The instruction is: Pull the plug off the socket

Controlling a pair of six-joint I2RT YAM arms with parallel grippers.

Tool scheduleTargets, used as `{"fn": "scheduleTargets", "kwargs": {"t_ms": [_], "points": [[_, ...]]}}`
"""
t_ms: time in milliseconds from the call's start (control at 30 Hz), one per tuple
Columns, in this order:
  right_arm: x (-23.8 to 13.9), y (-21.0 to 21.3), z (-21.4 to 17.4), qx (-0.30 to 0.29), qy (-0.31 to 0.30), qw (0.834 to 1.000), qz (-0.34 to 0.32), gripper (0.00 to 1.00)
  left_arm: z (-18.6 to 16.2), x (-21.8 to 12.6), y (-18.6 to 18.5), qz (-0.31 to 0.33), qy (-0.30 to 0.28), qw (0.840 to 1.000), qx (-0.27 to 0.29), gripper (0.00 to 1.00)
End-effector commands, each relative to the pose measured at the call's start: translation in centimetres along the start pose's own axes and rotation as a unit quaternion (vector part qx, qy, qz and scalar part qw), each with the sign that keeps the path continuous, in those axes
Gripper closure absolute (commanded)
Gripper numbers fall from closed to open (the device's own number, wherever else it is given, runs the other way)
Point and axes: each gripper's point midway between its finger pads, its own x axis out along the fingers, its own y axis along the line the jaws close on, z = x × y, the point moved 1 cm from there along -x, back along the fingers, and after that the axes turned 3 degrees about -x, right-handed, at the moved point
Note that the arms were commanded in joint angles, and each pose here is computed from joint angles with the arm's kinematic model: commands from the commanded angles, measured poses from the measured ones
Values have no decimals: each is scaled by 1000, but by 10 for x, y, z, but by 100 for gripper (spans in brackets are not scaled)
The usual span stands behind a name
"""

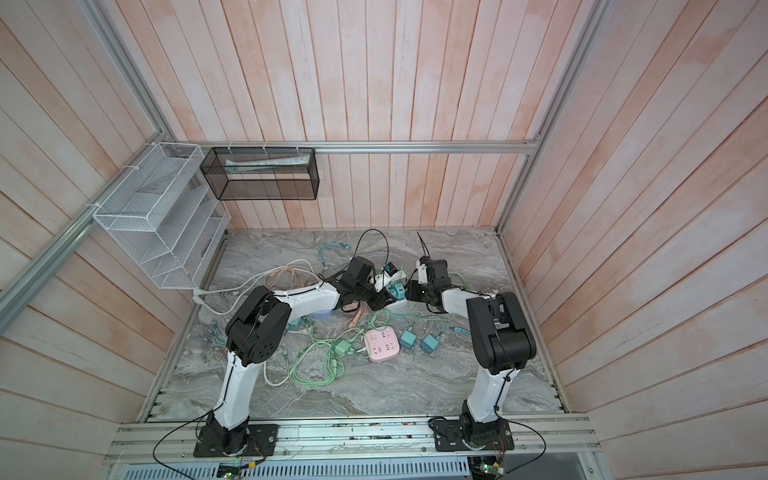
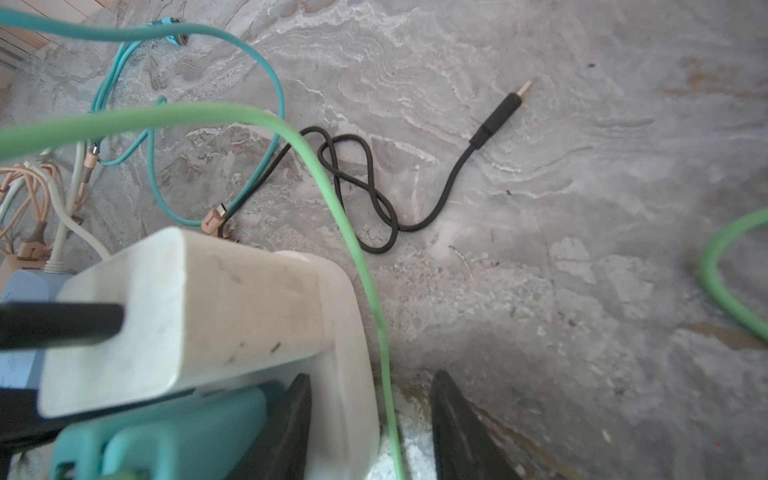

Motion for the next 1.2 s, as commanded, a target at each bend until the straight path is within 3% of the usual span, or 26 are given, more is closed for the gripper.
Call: {"fn": "scheduleTargets", "kwargs": {"t_ms": [0, 167, 400, 800, 1167], "points": [[10, -23, -93, 19, 147, 988, -50, 56, 46, -13, 7, 27, -69, 997, 16, 77], [11, -24, -93, 19, 148, 987, -55, 56, 45, -19, 4, 70, -73, 993, 64, 78], [12, -26, -94, 19, 150, 987, -59, 57, 55, -34, 13, 105, -106, 987, 57, 78], [12, -27, -96, 19, 152, 986, -61, 57, 61, -40, 9, 35, -105, 994, 17, 78], [12, -28, -96, 17, 152, 986, -66, 58, 65, -36, 13, 40, -75, 996, 26, 78]]}}
